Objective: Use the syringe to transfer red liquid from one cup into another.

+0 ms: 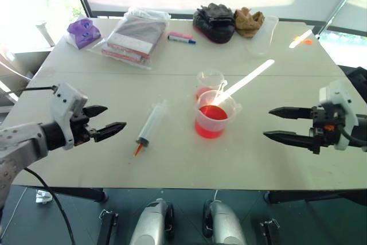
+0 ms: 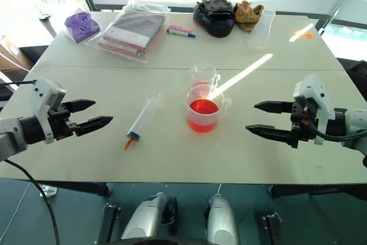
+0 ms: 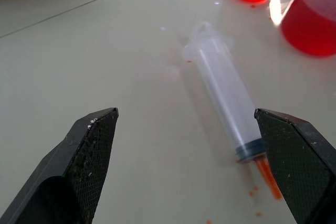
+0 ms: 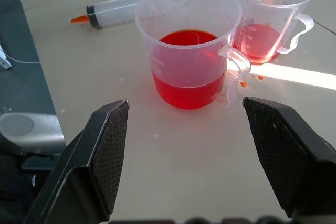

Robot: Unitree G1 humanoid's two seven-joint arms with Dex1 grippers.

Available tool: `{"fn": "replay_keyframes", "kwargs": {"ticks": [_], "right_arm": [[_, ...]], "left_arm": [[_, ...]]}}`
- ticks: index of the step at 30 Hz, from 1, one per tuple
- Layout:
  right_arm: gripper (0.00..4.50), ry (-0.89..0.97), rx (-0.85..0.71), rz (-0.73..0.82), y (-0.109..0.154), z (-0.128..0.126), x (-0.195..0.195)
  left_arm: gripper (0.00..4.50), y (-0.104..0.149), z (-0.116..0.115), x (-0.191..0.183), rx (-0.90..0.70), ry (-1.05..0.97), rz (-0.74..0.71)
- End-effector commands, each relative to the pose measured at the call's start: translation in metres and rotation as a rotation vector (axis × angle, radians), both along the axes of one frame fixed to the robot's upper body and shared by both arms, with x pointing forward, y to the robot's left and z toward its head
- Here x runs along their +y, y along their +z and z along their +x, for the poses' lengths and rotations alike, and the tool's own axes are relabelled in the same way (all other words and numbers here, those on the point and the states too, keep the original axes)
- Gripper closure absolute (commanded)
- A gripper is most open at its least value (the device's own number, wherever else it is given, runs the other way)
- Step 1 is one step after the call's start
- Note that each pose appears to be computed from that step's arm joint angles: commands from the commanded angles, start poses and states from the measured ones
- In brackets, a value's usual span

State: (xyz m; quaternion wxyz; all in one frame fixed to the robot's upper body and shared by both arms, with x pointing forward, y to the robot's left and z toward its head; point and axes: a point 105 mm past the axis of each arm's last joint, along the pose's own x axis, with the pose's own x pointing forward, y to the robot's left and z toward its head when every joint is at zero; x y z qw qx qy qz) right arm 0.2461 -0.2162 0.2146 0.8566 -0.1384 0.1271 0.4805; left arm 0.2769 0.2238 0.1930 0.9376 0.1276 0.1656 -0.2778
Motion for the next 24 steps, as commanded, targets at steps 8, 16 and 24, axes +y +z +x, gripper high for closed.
{"fn": "replay_keyframes", "kwargs": {"ticks": [8,16,24], "right_arm": [[0.85,0.274,-0.205,-0.003,0.062,-0.014,0.059],[0.85,0.381,-0.251,-0.035,0.053,-0.02,0.089],[0.85,0.298,-0.247,-0.03,0.038,-0.019,0.088]], "left_arm": [[0.12,0.048,0.042,-0.061,0.46,-0.156,-0.125],[0.12,0.041,0.074,-0.1,0.592,-0.145,0.085],[0.12,-0.001,0.081,-0.106,0.732,-0.128,0.152]]}}
